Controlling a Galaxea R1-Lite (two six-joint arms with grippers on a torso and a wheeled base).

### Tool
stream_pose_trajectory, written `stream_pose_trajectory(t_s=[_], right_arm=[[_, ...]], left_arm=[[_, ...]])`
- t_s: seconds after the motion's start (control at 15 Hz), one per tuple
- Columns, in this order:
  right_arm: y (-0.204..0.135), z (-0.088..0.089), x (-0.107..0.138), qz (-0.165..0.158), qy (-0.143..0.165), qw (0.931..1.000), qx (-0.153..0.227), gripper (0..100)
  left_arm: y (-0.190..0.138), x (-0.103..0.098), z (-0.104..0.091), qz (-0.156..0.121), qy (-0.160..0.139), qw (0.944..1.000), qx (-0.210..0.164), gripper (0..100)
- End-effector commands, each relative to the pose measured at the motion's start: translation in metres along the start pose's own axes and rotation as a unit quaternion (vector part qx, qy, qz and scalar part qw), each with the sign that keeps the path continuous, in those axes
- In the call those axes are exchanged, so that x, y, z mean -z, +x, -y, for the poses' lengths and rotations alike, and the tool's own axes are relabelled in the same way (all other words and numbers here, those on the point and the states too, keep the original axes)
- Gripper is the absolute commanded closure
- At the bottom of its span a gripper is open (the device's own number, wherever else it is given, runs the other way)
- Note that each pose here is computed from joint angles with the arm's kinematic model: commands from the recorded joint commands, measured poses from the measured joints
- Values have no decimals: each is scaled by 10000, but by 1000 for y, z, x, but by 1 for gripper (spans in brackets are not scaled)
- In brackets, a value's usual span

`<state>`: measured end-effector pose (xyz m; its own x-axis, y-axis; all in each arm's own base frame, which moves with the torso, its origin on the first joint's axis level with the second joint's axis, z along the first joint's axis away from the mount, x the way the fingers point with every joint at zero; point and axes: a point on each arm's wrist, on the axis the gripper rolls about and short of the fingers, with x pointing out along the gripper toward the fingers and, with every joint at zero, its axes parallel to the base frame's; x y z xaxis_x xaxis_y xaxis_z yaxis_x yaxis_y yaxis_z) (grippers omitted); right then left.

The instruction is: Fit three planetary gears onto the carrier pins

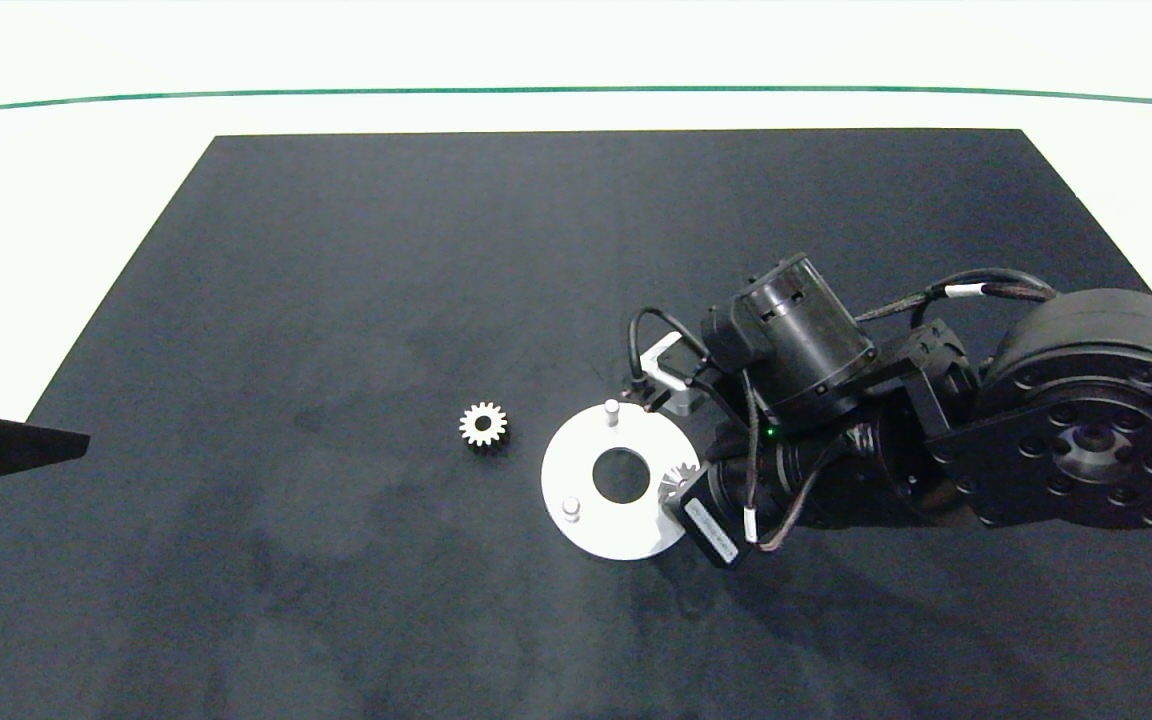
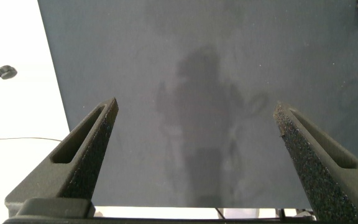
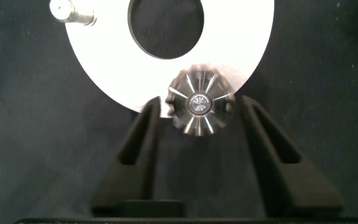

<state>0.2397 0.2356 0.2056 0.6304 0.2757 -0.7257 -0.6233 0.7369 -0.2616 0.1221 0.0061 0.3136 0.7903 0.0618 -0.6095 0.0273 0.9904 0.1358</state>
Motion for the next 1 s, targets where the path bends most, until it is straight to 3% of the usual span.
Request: stream_pose_trajectory(t_s=[0.07,0.2,0.27,0.47,0.73,1.0], right_arm=[[-7,0,-1,86,0,10000,-6,0],[-19,5,-7,310,87,9995,28,0],[-31,22,-18,600,309,9975,194,0],[-42,70,-34,966,856,9889,733,0],[-36,103,-35,813,1145,9843,1071,0],[-12,107,-36,619,1308,9836,1072,0]], left_arm=[[0,0,0,-27,4,10000,1,0],[0,1,0,-20,4,10000,-1,0],[0,0,0,-27,4,10000,1,0],[0,1,0,-20,4,10000,-1,0],[0,0,0,-19,17,10000,5,0],[0,1,0,-26,17,10000,7,0]])
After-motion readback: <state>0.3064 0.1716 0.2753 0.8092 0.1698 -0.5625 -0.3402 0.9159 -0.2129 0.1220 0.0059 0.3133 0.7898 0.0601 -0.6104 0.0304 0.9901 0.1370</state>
